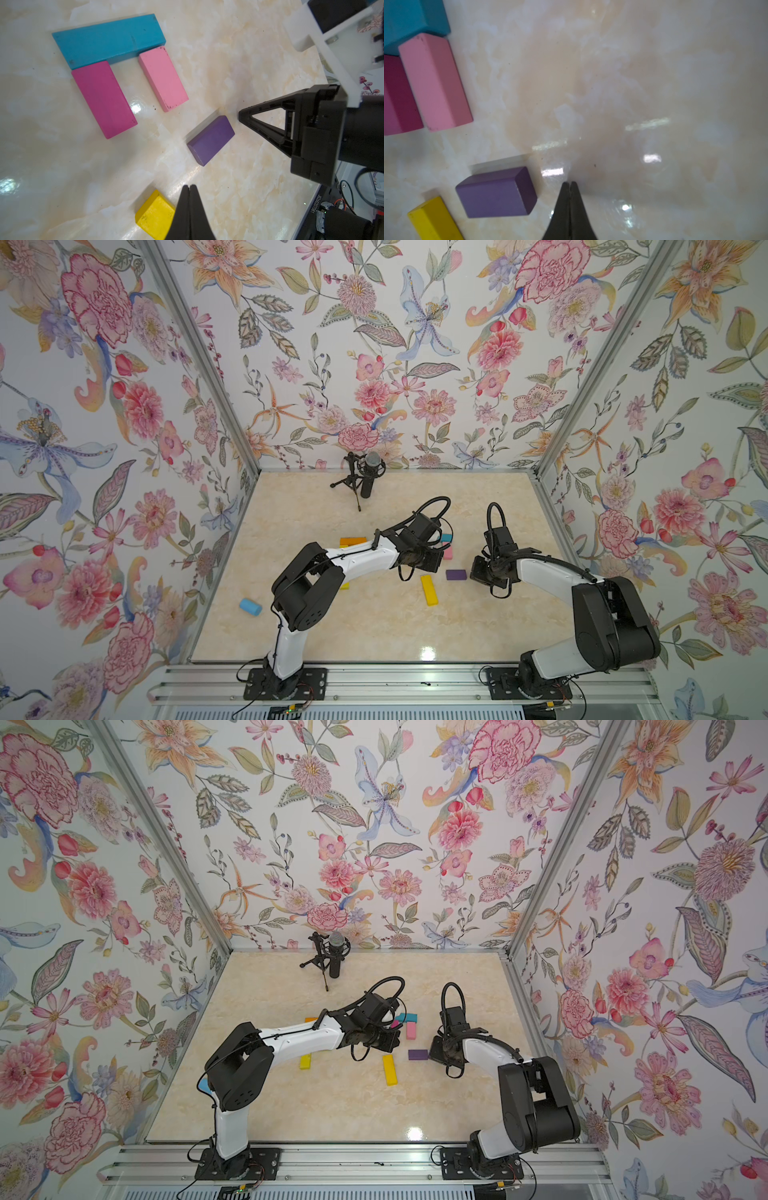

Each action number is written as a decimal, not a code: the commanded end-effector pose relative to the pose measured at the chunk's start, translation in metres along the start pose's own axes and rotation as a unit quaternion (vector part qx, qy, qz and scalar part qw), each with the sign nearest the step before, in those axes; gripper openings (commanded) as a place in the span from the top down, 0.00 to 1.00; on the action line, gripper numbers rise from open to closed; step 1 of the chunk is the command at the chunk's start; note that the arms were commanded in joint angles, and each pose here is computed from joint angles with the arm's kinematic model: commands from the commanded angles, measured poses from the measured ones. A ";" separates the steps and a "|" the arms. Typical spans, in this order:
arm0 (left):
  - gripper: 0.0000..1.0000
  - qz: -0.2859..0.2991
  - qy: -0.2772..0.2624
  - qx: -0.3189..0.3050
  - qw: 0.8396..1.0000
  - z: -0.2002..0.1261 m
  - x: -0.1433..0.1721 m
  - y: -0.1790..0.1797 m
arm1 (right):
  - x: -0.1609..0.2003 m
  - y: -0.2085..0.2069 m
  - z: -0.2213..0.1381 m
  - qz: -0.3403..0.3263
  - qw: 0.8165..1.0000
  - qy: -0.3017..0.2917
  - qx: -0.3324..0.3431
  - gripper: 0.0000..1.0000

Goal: Assemble the letter p with building blocks
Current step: Adjust the building block at the center of the board.

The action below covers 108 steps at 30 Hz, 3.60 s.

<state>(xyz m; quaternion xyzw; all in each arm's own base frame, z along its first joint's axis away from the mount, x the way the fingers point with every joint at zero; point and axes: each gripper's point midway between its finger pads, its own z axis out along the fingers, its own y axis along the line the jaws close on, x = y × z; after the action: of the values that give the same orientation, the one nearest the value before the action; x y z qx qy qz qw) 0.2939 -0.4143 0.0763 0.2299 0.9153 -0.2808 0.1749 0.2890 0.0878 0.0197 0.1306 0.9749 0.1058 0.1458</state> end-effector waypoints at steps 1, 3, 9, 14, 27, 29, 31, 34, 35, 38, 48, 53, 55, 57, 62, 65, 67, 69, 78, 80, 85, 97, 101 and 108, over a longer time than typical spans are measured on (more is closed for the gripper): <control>1.00 0.008 0.027 -0.018 0.999 0.010 0.014 0.000 | -0.003 0.006 0.002 -0.013 1.000 0.000 -0.018 1.00; 1.00 0.010 0.034 -0.020 0.999 0.015 0.018 -0.003 | -0.002 0.010 0.005 -0.015 0.999 0.007 -0.029 1.00; 1.00 0.012 0.039 -0.036 0.999 0.023 0.020 -0.003 | 0.004 0.018 0.011 -0.013 0.998 0.016 -0.055 1.00; 1.00 0.018 0.048 -0.053 0.997 0.031 0.023 0.001 | 0.010 0.020 0.015 -0.012 0.998 0.027 -0.062 1.00; 1.00 0.021 0.058 -0.061 0.996 0.036 0.029 0.005 | 0.019 0.032 0.018 -0.016 0.997 0.036 -0.071 1.00; 1.00 0.021 0.062 -0.061 0.996 0.037 0.031 0.006 | 0.019 0.034 0.018 -0.016 0.997 0.036 -0.073 1.00; 1.00 0.020 0.063 -0.061 0.996 0.038 0.032 0.007 | 0.019 0.036 0.018 -0.017 0.996 0.035 -0.074 1.00; 1.00 0.019 0.064 -0.063 0.996 0.039 0.032 0.008 | 0.017 0.038 0.019 -0.018 0.996 0.035 -0.075 1.00; 1.00 0.019 0.064 -0.065 0.996 0.039 0.032 0.008 | 0.016 0.038 0.020 -0.019 0.996 0.035 -0.075 1.00; 1.00 0.019 0.067 -0.068 0.995 0.041 0.033 0.010 | 0.015 0.040 0.022 -0.020 0.996 0.037 -0.075 1.00; 1.00 0.014 0.067 -0.080 0.995 0.045 0.027 0.015 | 0.010 0.045 0.026 -0.024 0.996 0.041 -0.081 1.00; 1.00 0.004 0.059 -0.083 0.995 0.043 0.019 0.020 | 0.010 0.046 0.030 -0.026 0.995 0.046 -0.081 1.00; 1.00 0.002 0.056 -0.084 0.995 0.043 0.016 0.022 | 0.010 0.046 0.030 -0.026 0.995 0.046 -0.082 1.00; 1.00 -0.001 0.054 -0.085 0.995 0.043 0.012 0.024 | 0.009 0.046 0.031 -0.025 0.995 0.047 -0.081 1.00; 1.00 -0.009 0.047 -0.090 0.995 0.046 0.005 0.031 | 0.010 0.045 0.032 -0.025 0.995 0.050 -0.080 1.00; 1.00 -0.015 0.032 -0.099 0.994 0.039 -0.004 0.035 | 0.010 0.043 0.033 -0.023 0.995 0.051 -0.080 1.00; 1.00 -0.017 0.012 -0.110 0.994 0.027 -0.014 0.038 | 0.008 0.042 0.031 -0.018 0.995 0.048 -0.081 1.00; 1.00 -0.021 -0.013 -0.102 0.994 0.015 -0.028 0.037 | 0.004 0.041 0.027 -0.017 0.996 0.038 -0.079 1.00; 1.00 -0.006 -0.051 -0.105 0.993 -0.005 -0.077 0.038 | -0.026 0.040 0.013 -0.012 0.997 -0.004 -0.076 1.00; 1.00 -0.001 -0.052 -0.107 0.993 -0.003 -0.083 0.037 | -0.035 0.042 0.010 -0.013 0.997 -0.012 -0.079 1.00; 1.00 0.005 -0.044 -0.126 0.991 0.003 -0.088 0.042 | -0.051 0.045 0.009 -0.013 0.997 -0.021 -0.080 1.00; 1.00 0.006 -0.025 -0.123 0.992 0.021 -0.085 0.045 | -0.070 0.055 0.015 -0.017 0.996 -0.023 -0.087 1.00; 1.00 0.006 -0.029 -0.116 0.993 0.020 -0.086 0.042 | -0.071 0.055 0.017 -0.017 0.996 -0.022 -0.086 1.00; 1.00 0.007 -0.022 -0.101 0.995 0.027 -0.081 0.034 | -0.072 0.054 0.018 -0.016 0.996 -0.024 -0.083 1.00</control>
<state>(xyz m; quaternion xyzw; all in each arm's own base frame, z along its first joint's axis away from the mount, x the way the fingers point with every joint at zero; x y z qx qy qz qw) 0.3857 -0.4247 0.0740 0.2011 0.9375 -0.1828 0.2172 0.3684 0.1240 0.0334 0.1078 0.9598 0.1867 0.1796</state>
